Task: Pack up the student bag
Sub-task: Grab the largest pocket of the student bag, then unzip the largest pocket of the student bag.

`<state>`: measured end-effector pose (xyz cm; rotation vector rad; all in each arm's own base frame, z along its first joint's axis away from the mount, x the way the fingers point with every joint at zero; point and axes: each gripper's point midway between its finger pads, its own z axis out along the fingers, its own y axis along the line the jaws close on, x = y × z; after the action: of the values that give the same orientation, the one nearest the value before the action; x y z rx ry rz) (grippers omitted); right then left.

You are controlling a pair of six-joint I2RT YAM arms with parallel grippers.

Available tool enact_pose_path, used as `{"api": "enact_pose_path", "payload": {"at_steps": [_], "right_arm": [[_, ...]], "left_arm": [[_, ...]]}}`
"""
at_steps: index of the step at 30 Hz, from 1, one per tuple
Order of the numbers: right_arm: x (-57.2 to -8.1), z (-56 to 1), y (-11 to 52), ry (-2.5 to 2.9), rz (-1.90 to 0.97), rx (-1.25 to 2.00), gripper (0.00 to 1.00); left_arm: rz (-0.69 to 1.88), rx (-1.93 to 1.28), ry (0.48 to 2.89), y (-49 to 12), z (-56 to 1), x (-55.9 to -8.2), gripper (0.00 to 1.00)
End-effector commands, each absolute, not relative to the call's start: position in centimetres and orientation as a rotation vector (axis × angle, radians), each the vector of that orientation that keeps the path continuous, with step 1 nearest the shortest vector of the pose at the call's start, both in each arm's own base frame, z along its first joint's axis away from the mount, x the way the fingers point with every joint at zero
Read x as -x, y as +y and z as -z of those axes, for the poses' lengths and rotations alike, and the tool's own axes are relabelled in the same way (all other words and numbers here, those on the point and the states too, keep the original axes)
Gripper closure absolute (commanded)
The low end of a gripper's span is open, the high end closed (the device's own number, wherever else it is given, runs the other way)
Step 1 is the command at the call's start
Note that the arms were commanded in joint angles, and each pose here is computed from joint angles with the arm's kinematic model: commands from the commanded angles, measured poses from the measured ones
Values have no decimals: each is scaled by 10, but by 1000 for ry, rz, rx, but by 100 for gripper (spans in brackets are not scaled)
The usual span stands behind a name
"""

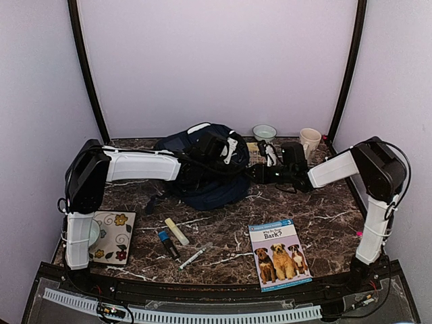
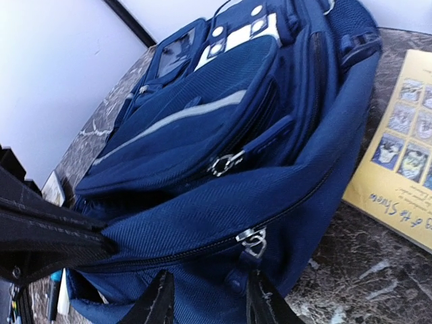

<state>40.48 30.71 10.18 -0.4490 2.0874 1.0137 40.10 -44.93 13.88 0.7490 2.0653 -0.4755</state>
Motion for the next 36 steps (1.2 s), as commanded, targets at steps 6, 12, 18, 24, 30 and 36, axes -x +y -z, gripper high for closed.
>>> {"api": "enact_pose_path", "payload": {"at_steps": [6,12,18,24,30,36], "right_arm": [[-404,-101,314,2038,-1048,539,61],[-411,-97,310,2039,-1035,517,58],[-416,-91,312,2043,-1057,515,61],[-416,-95,316,2011,-1090,541,63],[-415,-101,323,1962,-1143,583,83],[-415,-104,325,1952,-1175,583,100]], "left_arm": [[558,-695,1927,-452,-210,-401,100],[560,-700,1926,-452,-211,-401,100],[562,-703,1929,-453,-212,-400,100],[567,-705,1930,-453,-213,-400,100],[567,-708,1931,-453,-213,-399,100],[559,-705,1932,-452,-213,-400,100]]}}
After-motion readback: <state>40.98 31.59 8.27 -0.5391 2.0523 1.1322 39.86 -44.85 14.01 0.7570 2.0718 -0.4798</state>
